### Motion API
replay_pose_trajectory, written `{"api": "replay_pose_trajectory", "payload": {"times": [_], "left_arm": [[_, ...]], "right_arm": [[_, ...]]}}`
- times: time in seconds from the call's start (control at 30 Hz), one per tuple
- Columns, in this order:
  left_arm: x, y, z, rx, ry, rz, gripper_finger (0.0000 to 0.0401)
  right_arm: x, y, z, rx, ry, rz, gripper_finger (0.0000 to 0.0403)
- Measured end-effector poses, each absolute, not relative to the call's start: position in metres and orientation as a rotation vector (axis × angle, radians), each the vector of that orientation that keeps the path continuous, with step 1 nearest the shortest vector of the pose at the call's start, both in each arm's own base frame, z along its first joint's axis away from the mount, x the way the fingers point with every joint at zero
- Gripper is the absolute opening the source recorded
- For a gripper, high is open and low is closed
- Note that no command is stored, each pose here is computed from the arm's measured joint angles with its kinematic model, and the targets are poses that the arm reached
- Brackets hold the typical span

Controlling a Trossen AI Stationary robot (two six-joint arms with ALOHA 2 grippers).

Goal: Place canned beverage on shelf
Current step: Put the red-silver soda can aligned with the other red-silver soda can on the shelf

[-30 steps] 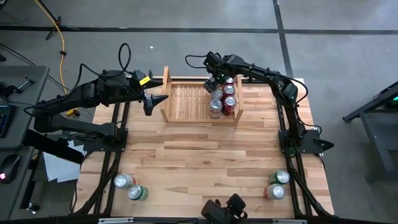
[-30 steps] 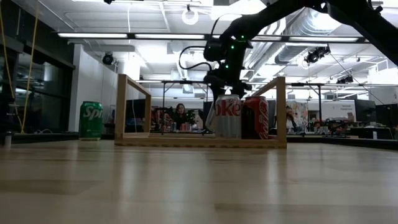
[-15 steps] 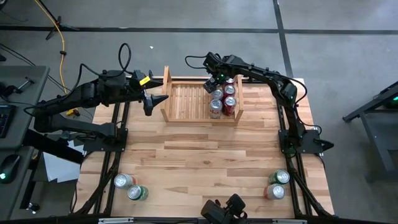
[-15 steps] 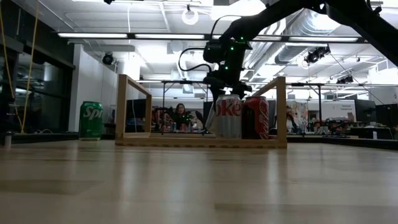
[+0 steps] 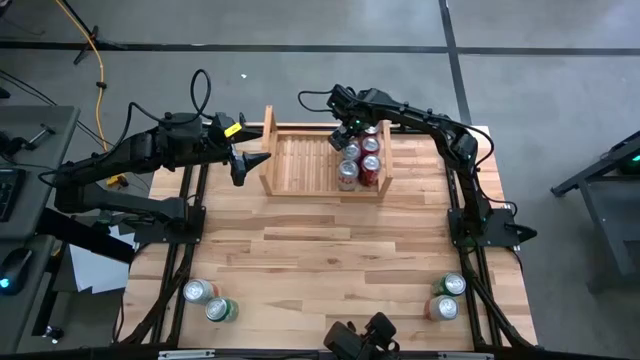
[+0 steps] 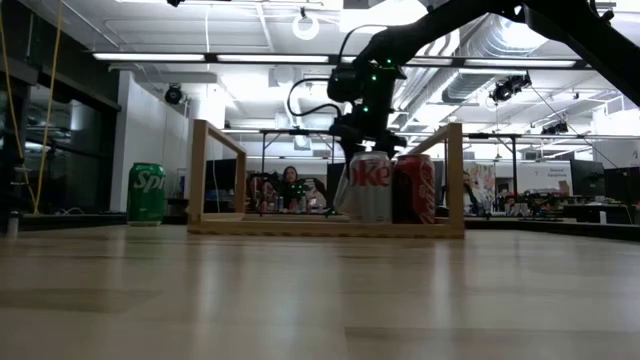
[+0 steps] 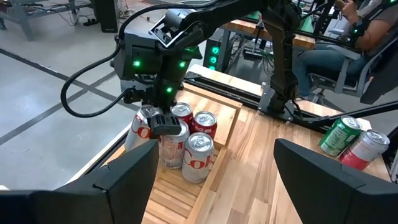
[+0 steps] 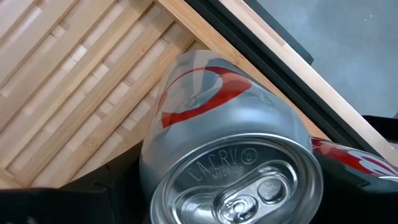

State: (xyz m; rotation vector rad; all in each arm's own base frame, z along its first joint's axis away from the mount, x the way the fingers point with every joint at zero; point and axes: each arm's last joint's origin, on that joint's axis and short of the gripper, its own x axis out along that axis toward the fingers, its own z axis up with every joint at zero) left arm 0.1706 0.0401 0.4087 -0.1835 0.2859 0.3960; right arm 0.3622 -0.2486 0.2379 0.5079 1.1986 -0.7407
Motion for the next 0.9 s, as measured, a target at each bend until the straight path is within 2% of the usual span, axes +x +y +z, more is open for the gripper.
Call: {"api": "replay_pose_trajectory", "payload": {"times": [0.9], "left_arm": [[0.1706,0.0401,0.4087,-0.183,0.286,0.396,0.0308]], "right_arm": [[0.3601,-0.2474,0.2371,0.513,1.226,-0.740,0.0308]]}}
